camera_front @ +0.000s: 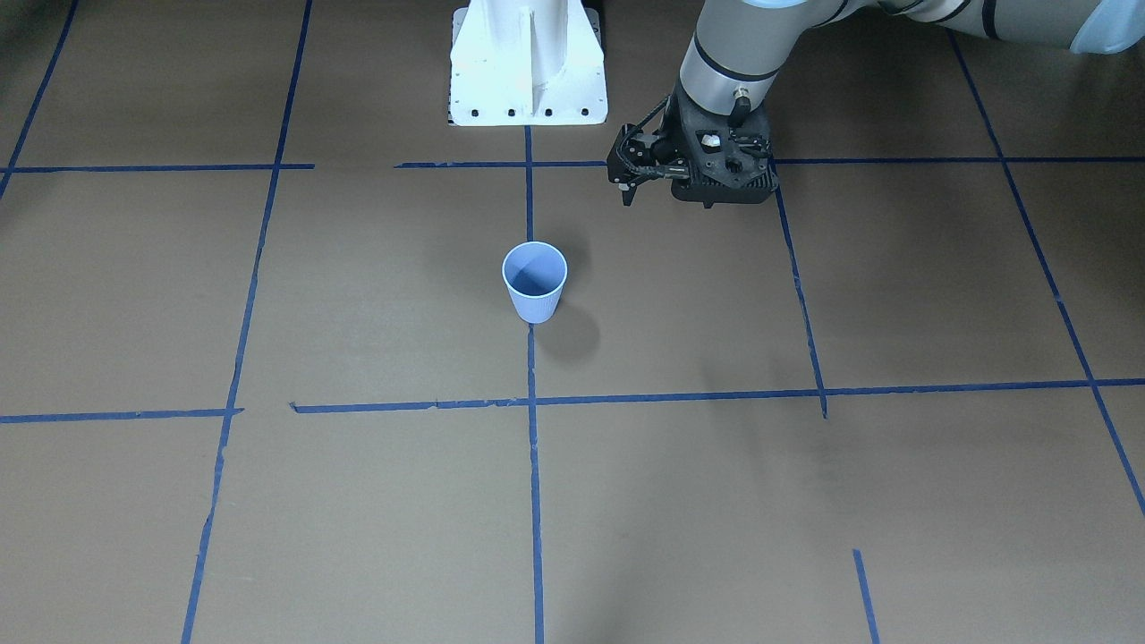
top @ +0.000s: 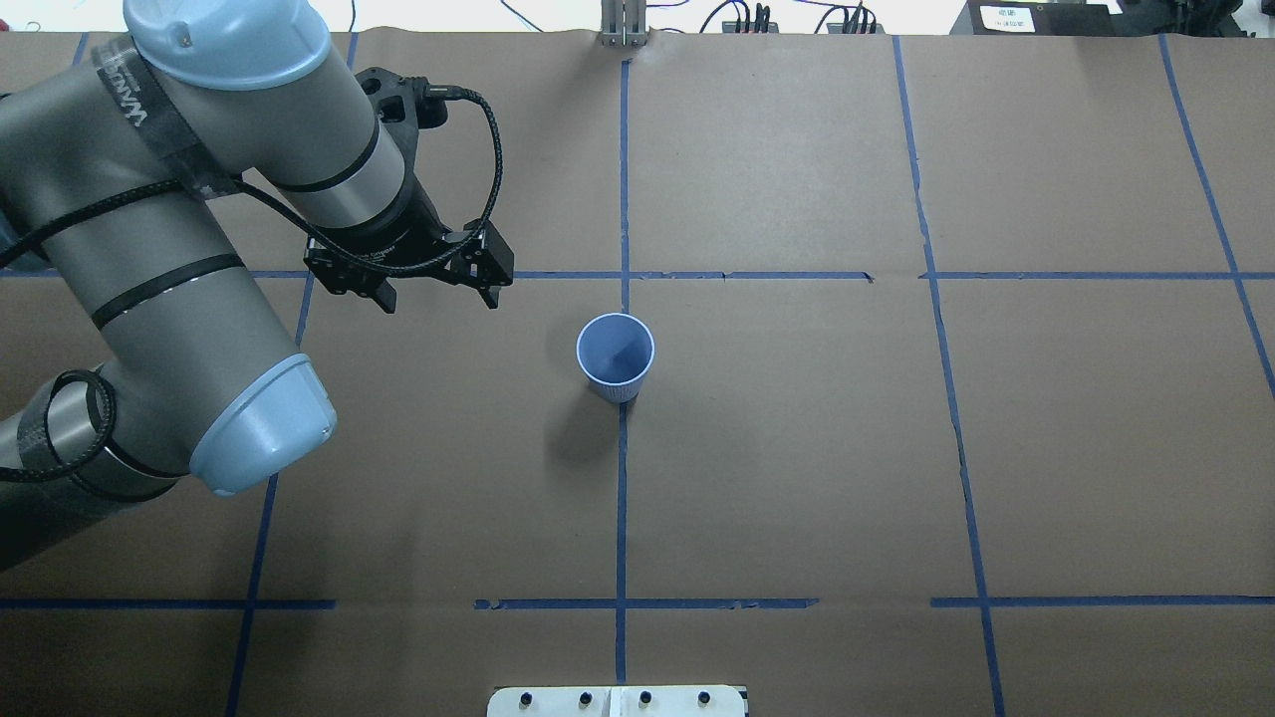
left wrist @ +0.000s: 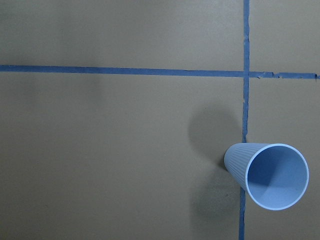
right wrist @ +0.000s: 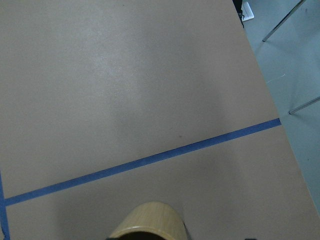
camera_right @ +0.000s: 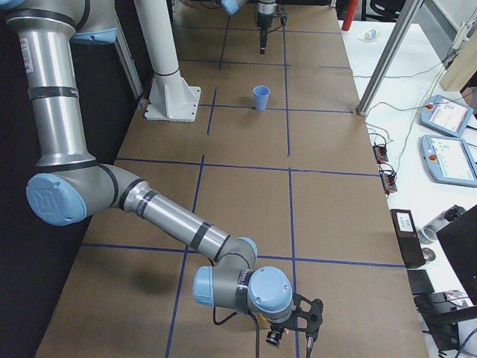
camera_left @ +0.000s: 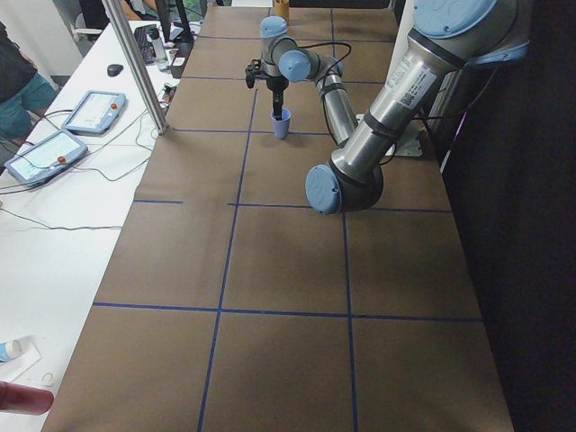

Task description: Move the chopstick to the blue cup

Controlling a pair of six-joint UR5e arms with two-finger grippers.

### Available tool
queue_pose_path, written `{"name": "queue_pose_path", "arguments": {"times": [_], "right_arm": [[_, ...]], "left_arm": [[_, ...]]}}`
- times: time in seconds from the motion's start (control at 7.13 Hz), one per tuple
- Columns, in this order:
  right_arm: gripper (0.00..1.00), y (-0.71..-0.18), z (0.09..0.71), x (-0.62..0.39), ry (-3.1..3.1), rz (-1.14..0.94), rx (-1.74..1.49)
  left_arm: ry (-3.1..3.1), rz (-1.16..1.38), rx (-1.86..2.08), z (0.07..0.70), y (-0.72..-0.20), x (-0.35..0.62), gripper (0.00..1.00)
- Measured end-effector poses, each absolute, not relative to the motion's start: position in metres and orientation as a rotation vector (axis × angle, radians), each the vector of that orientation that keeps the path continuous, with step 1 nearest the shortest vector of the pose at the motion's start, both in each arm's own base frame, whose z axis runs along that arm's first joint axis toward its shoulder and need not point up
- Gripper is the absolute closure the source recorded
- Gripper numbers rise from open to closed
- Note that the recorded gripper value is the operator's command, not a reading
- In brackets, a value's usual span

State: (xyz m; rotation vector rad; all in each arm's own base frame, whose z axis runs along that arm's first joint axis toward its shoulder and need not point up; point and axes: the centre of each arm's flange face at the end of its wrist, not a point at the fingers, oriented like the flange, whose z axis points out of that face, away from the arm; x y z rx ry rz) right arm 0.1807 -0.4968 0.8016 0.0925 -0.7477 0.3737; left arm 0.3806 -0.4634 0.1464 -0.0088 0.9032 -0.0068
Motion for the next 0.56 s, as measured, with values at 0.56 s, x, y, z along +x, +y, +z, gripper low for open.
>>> {"name": "queue_pose_path", "arguments": {"times": [0.56], "right_arm": [[0.62, -0.5086, 0.7946, 0.1752, -0.734, 0.367, 0.096]], "left_arm": [[0.902, -0.007, -0.010, 0.1474, -0.4639, 0.3819, 0.00]]}}
